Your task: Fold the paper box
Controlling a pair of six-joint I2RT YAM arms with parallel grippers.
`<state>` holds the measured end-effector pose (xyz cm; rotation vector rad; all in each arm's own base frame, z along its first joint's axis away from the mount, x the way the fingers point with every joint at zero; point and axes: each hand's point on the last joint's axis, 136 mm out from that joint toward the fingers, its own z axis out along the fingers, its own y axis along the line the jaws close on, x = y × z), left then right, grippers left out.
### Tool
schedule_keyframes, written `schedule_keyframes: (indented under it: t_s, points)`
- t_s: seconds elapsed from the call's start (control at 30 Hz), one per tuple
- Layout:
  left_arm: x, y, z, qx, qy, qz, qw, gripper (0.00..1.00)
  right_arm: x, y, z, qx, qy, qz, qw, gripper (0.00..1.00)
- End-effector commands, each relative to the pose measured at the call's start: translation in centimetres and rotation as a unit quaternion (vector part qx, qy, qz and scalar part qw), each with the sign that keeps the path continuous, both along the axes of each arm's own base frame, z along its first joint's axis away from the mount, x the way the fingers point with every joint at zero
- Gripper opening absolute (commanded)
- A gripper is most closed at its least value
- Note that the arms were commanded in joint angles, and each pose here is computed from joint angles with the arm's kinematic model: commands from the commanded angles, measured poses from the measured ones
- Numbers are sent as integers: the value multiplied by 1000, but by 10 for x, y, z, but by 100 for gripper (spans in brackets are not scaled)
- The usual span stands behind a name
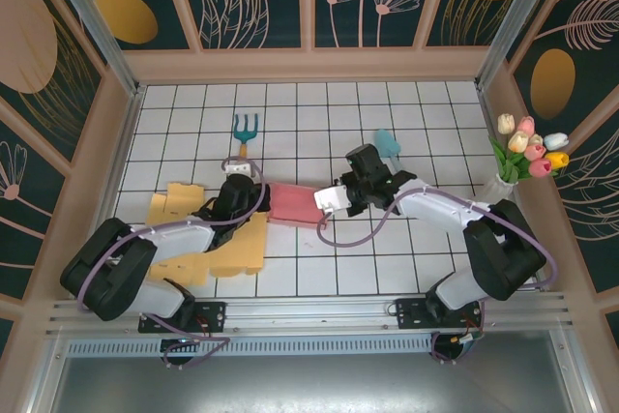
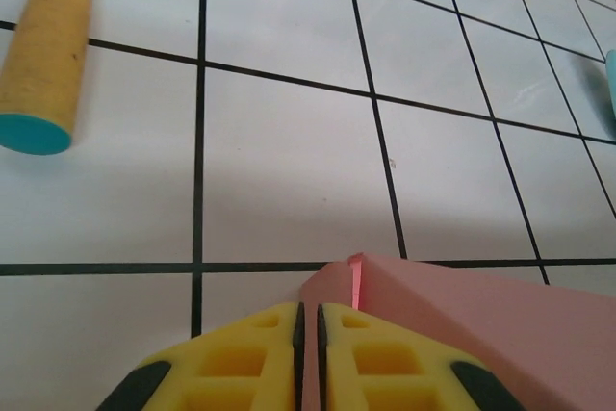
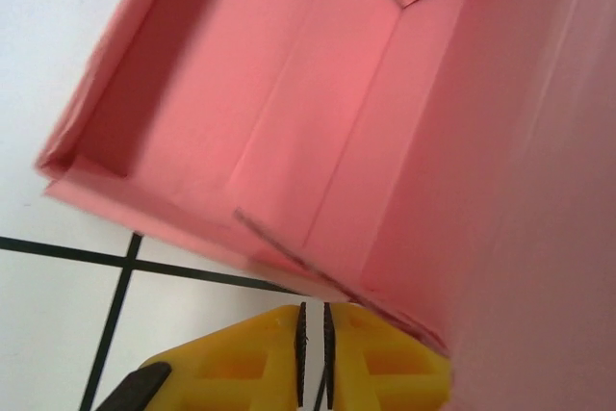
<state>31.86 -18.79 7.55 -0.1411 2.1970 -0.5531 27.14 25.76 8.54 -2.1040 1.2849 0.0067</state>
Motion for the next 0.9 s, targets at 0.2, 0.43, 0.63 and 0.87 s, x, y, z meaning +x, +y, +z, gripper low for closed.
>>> schedule_keyframes:
  t_s: [0.2, 0.43, 0.63, 0.87]
  points:
    - [-7, 29, 23, -8, -32, 67, 997, 22, -2, -21, -17, -58, -16, -23, 998, 16]
    - [-16, 46, 29, -10, -40, 95, 995, 23, 3, -24, -12, -62, -37, -29, 997, 18]
    - [-21, 33, 79, -57, -75, 61, 994, 23, 4, -26, -17, -77, -46, -26, 996, 19]
    - [-12, 21, 120, -36, -98, 53, 993, 23, -2, -29, -13, -95, -32, -34, 994, 32]
